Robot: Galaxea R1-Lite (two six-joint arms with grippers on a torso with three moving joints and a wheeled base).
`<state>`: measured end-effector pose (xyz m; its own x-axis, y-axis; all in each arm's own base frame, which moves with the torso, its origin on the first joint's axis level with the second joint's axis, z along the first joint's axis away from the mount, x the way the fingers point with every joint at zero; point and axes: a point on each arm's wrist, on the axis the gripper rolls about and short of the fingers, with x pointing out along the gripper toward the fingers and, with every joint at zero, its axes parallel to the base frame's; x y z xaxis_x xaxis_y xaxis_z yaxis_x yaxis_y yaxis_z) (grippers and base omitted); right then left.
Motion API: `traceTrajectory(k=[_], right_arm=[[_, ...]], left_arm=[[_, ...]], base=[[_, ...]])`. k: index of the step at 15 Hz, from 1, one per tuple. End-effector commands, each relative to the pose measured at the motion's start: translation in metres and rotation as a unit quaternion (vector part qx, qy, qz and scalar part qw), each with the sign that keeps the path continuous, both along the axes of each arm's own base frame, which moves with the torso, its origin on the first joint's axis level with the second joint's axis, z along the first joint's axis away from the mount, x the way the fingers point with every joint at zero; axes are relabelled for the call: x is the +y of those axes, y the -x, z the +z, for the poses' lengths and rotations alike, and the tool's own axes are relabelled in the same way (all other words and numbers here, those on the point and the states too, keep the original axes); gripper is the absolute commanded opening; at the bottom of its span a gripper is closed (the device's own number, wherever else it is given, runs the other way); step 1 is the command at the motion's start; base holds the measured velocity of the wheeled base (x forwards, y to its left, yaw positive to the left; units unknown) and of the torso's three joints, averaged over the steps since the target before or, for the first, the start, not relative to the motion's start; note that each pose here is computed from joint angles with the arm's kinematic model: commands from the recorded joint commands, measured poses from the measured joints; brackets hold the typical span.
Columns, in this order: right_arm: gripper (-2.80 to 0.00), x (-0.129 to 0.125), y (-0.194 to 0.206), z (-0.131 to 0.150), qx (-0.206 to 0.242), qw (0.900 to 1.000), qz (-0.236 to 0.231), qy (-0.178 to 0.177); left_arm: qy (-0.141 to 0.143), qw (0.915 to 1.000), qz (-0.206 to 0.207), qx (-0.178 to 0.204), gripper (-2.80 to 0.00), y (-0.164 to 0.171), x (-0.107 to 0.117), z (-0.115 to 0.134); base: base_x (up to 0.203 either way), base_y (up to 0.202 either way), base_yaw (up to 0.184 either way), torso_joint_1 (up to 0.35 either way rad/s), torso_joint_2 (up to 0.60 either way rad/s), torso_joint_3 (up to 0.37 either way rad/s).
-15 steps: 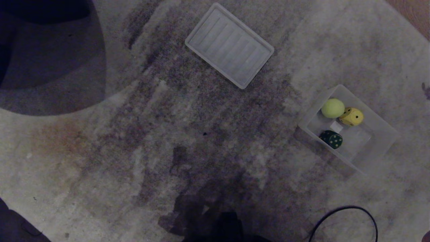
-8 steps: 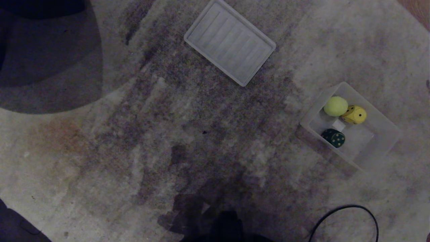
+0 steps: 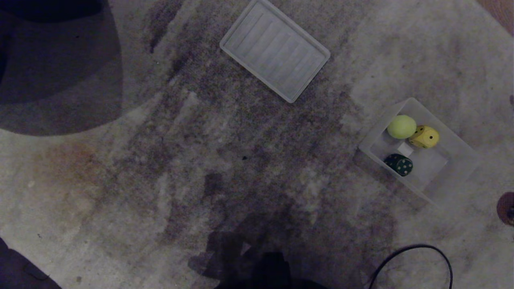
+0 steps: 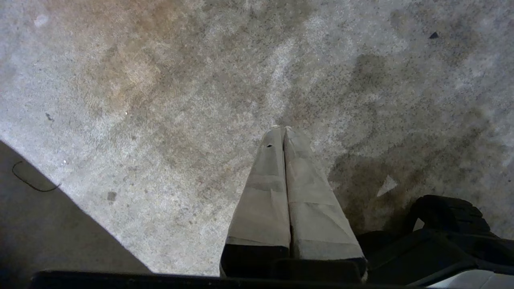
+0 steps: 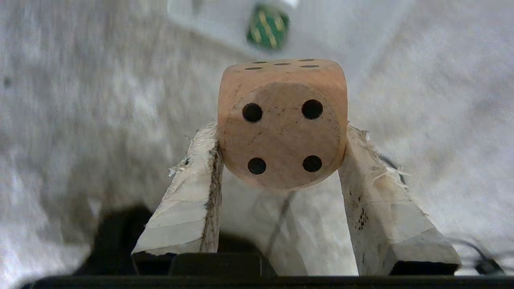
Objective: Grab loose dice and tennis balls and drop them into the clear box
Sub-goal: Put the toys in the box
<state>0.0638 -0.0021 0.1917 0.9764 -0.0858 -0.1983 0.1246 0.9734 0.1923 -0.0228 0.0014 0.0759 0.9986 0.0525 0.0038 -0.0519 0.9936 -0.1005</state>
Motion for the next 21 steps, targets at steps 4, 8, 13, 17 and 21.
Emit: traceTrajectory(k=[4, 8, 13, 17, 21], right_arm=[[-2.8, -0.003, -0.118, -0.009, 0.074, 0.997, -0.018, -0.012], [-2.8, -0.015, -0.178, -0.038, 0.082, 0.996, -0.042, -0.015], [-2.8, -0.04, -0.2, -0.05, 0.076, 0.993, -0.087, -0.021], [0.0, -0.05, -0.202, -0.056, 0.087, 0.991, -0.103, -0.026], [0.0, -0.049, -0.201, -0.057, 0.086, 0.99, -0.106, -0.043]], left_arm=[[0.0, 1.0, 0.001, 0.001, -2.8, 0.0, 0.0, 0.0], [0.0, 1.0, 0.001, 0.001, -2.8, 0.0, 0.0, 0.0], [0.0, 1.0, 0.001, 0.001, -2.8, 0.0, 0.0, 0.0], [0.0, 1.0, 0.001, 0.001, -2.8, 0.0, 0.0, 0.0], [0.0, 1.0, 0.001, 0.001, -2.8, 0.0, 0.0, 0.0]], base=[[0.0, 0.0, 0.0, 0.0, 0.0, 0.0], [0.0, 0.0, 0.0, 0.0, 0.0, 0.0], [0.0, 0.0, 0.0, 0.0, 0.0, 0.0], [0.0, 0.0, 0.0, 0.0, 0.0, 0.0], [0.0, 0.0, 0.0, 0.0, 0.0, 0.0]])
